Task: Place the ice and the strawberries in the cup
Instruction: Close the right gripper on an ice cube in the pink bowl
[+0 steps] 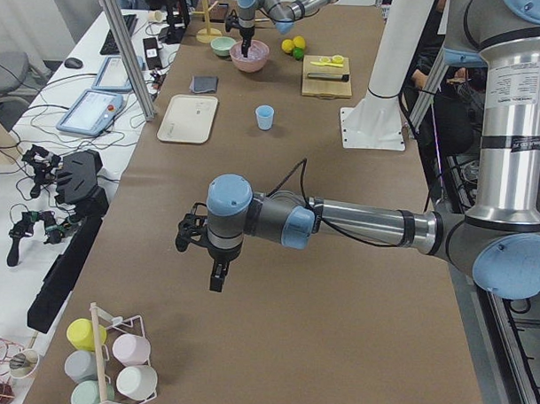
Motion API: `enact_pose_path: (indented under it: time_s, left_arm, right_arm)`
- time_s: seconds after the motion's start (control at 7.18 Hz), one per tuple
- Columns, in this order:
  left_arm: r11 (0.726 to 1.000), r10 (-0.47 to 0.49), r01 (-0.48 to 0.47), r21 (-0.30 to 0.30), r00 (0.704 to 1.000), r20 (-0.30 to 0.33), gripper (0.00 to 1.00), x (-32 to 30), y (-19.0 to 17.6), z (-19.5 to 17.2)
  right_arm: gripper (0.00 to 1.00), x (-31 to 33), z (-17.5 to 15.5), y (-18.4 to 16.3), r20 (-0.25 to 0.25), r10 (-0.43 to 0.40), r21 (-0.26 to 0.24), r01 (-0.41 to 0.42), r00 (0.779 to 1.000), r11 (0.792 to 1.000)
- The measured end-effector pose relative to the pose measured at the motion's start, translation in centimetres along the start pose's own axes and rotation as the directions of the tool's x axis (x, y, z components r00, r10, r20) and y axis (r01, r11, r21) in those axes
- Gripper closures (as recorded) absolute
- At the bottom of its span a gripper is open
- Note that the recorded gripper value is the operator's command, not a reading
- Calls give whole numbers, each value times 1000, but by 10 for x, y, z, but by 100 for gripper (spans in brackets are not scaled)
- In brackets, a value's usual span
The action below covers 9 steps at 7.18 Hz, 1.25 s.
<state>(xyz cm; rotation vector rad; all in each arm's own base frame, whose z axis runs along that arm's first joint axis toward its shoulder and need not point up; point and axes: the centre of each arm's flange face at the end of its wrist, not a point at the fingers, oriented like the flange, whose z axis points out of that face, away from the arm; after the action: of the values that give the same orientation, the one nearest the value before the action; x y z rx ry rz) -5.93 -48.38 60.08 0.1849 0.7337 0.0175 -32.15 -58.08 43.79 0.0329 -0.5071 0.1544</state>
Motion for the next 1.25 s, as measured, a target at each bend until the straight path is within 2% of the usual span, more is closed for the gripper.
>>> enact_pose_path:
  time_s: [0.28,0.7,0.84,1.11,1.25]
  left_arm:
    - [1000,2,-2,2,1000,0,2,1,-1,-1]
    - [1000,5,-5,5,1000,0,2,2,-3,-2]
    - [1000,5,-5,5,1000,-1,2,2,-3,-2]
    - [1000,6,-6,6,1000,-1,2,3,-3,-2]
    - [1000,7,-7,8,1000,-1,2,3,-4,-3]
  right_arm:
    - [31,-1,4,5,-2,-1,-8,1,1000,1000]
    - [32,1,10,10,-8,-4,-19,4,1000,1000]
    - [38,3,13,11,-12,-4,-22,4,1000,1000]
    - [85,4,16,13,-16,-5,-25,5,1000,1000]
    - [100,4,16,13,-15,-8,-26,8,1000,1000]
